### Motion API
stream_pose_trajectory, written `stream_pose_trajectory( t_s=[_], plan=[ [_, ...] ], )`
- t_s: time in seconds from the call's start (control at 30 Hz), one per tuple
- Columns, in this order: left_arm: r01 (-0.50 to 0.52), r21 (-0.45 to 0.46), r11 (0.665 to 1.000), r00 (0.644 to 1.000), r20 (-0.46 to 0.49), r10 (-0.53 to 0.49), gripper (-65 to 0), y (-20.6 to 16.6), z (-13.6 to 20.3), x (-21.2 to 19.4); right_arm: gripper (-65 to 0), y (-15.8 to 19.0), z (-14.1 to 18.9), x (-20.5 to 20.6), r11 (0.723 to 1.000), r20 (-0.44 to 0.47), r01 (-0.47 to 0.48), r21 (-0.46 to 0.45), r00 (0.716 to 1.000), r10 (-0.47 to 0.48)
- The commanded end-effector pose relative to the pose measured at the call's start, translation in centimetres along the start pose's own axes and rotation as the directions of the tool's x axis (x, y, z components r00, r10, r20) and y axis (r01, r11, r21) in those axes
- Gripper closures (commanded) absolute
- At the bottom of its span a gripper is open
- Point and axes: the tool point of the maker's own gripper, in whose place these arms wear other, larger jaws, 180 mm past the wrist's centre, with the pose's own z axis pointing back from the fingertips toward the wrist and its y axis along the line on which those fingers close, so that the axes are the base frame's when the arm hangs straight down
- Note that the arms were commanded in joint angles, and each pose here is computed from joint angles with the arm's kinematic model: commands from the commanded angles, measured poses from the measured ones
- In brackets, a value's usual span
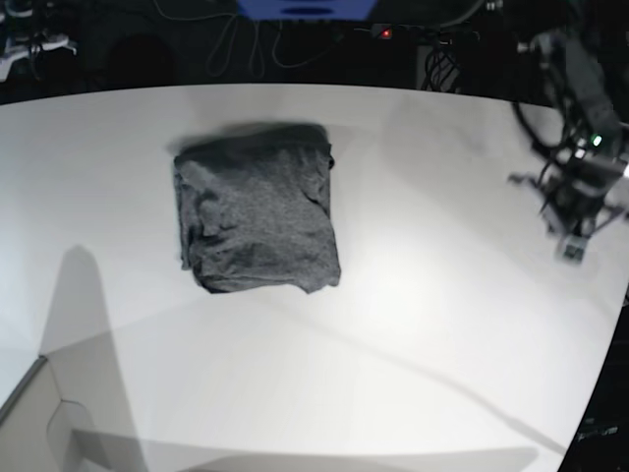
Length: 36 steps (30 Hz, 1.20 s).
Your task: Layout the t-shirt on the table in an organized manner, then fold the t-shirt properly
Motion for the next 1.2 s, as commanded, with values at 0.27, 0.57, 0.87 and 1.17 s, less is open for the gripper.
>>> stream_pose_trajectory(
  t_s=[0.27,0.57,0.87,1.17],
  plan=[
    [-0.339,0.165,0.926,0.878,-0.298,0.375,0.0,3.1,7.9,-20.8,0.0,-2.4,-3.5,-8.9,0.984,-0.220,0.167,0.060,0.964,-0.150],
    [-0.675,0.188,0.713,0.637,-0.339,0.692,0.0,-4.2,7.1,-35.9,0.0,4.6,-4.8,-17.5,0.944,-0.478,0.218,0.248,0.875,-0.077],
    [-0.758,-0.041,0.651,0.567,-0.536,0.626,0.0,-19.2,2.1,-39.1,0.0,15.1,-2.9,-20.8,0.861,-0.407,0.144,0.487,0.910,0.078],
    [-0.516,-0.027,0.856,0.694,-0.599,0.400,0.0,-25.0,-0.1,-38.8,0.0,11.7,-1.9,-28.8,0.922,-0.251,-0.309,0.233,0.897,0.364]
  ],
)
